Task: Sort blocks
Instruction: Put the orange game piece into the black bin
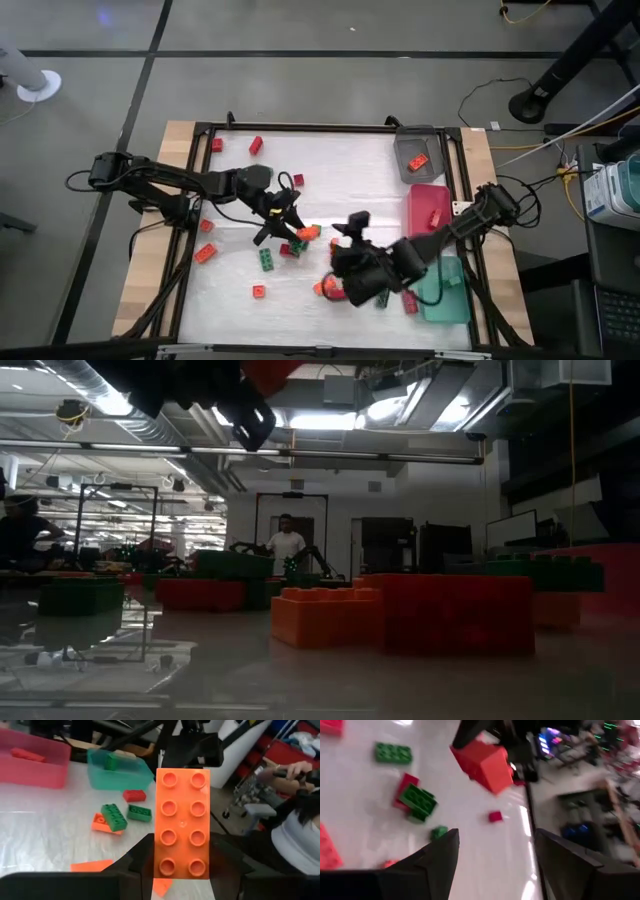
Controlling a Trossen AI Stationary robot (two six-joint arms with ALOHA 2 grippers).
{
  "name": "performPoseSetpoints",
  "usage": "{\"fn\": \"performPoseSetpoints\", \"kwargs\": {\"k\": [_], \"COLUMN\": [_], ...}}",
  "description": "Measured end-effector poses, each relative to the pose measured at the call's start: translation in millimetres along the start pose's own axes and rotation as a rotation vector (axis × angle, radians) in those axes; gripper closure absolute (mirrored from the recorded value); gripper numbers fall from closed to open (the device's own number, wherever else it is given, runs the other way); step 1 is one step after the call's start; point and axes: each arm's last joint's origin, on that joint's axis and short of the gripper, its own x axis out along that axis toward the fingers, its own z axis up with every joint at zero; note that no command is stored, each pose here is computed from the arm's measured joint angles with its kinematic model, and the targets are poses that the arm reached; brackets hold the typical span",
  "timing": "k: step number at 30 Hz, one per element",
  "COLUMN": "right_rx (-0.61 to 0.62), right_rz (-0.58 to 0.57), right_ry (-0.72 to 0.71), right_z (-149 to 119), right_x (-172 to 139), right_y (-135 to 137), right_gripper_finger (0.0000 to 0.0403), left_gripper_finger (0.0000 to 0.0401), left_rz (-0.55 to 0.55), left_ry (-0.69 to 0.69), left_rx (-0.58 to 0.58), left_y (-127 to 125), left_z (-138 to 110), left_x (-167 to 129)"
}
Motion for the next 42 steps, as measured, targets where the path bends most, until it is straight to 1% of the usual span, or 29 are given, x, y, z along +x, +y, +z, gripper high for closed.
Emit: {"fn": "performPoseSetpoints", "kwargs": {"k": [5, 9, 11, 17, 19, 22, 26, 28, 30, 32, 35, 39, 42], "right_rx": [0.014, 0.020, 0.033, 0.050, 0.059, 0.062, 0.069, 0.052, 0.040, 0.038, 0.032, 0.051, 0.045], "right_rz": [0.117, 0.265, 0.319, 0.380, 0.416, 0.428, 0.429, 0.434, 0.442, 0.443, 0.453, 0.453, 0.429], "right_ry": [-0.091, -0.179, -0.203, -0.203, -0.216, -0.215, -0.233, -0.243, -0.242, -0.225, -0.182, -0.069, 0.046], "right_z": [15, 23, 25, 25, 26, 25, 27, 28, 27, 26, 21, 11, -1], "right_x": [18, 26, 29, 41, 44, 47, 48, 48, 48, 48, 48, 51, 54], "right_y": [-14, -20, -23, -30, -32, -33, -35, -35, -34, -34, -34, -35, -38], "right_gripper_finger": [0.0143, 0.0143, 0.0143, 0.0144, 0.0152, 0.0182, 0.0246, 0.0279, 0.0304, 0.0310, 0.0310, 0.0307, 0.0304], "left_gripper_finger": [0.0277, 0.0277, 0.0277, 0.0277, 0.0273, 0.0269, 0.0268, 0.0261, 0.0250, 0.0236, 0.0215, 0.0193, 0.0185], "left_rz": [-0.028, -0.040, -0.045, -0.056, -0.055, -0.055, -0.055, -0.065, -0.064, -0.044, 0.022, 0.100, 0.146], "left_ry": [0.013, 0.017, 0.019, 0.022, 0.021, 0.021, 0.023, 0.025, 0.025, 0.027, 0.017, 0.010, 0.038], "left_rx": [0.075, 0.095, 0.104, 0.119, 0.126, 0.136, 0.134, 0.123, 0.120, 0.114, 0.104, 0.090, 0.065], "left_y": [-10, -14, -15, -18, -18, -18, -18, -18, -18, -17, -13, -1, 10], "left_z": [-2, -3, -4, -4, -4, -4, -5, -5, -5, -5, -4, -3, -5], "left_x": [6, 8, 8, 10, 10, 10, 10, 10, 10, 10, 8, 3, -4]}}
